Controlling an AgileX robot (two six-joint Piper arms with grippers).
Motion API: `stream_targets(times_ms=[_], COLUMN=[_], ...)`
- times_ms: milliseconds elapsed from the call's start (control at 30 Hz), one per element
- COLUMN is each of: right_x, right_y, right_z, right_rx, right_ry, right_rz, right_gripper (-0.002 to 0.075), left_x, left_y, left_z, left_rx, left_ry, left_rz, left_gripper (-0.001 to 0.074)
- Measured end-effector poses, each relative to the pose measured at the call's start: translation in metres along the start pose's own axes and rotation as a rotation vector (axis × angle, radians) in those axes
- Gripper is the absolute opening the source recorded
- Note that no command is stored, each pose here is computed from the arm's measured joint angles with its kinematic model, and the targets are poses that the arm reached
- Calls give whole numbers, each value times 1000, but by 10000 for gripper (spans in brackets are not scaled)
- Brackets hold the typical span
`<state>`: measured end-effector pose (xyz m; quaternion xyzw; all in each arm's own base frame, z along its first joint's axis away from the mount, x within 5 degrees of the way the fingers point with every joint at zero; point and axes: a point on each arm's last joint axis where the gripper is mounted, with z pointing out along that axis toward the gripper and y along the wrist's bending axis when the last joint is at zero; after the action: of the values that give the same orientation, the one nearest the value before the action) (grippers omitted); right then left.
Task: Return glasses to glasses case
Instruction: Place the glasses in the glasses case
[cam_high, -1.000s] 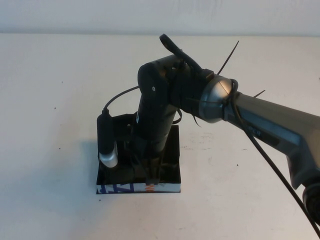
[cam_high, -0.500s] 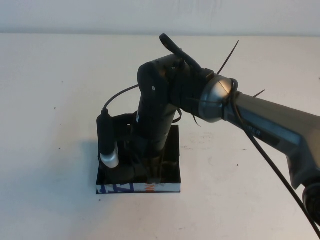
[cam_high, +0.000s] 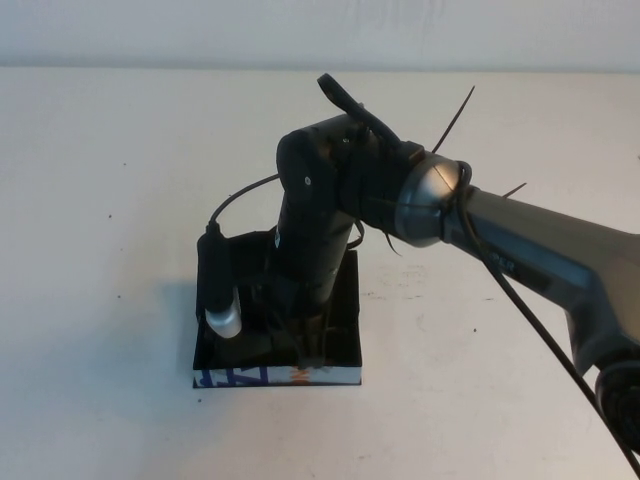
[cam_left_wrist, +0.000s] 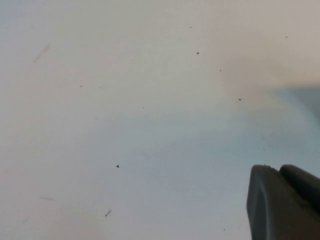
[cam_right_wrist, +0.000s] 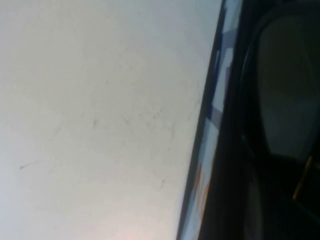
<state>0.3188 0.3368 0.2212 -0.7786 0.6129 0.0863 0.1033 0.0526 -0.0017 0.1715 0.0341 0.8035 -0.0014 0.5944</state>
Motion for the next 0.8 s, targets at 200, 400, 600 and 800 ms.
stream_targets(times_ms=[200, 400, 600, 800], right_x=[3, -2, 1, 2], right_y=[-3, -8, -10, -11], right_z=[4, -6, 6, 12], right_rx=[-5, 28, 6, -5], right_ry=[0, -22, -10, -4], right_rz=[10, 4, 17, 21], right_gripper=[37, 37, 36, 36], left_x=[0, 0, 0, 0], left_y=[0, 0, 0, 0], left_z=[0, 0, 0, 0], left_rx=[0, 0, 0, 0], left_ry=[0, 0, 0, 0], left_rz=[0, 0, 0, 0], left_gripper=[-1, -1, -1, -1])
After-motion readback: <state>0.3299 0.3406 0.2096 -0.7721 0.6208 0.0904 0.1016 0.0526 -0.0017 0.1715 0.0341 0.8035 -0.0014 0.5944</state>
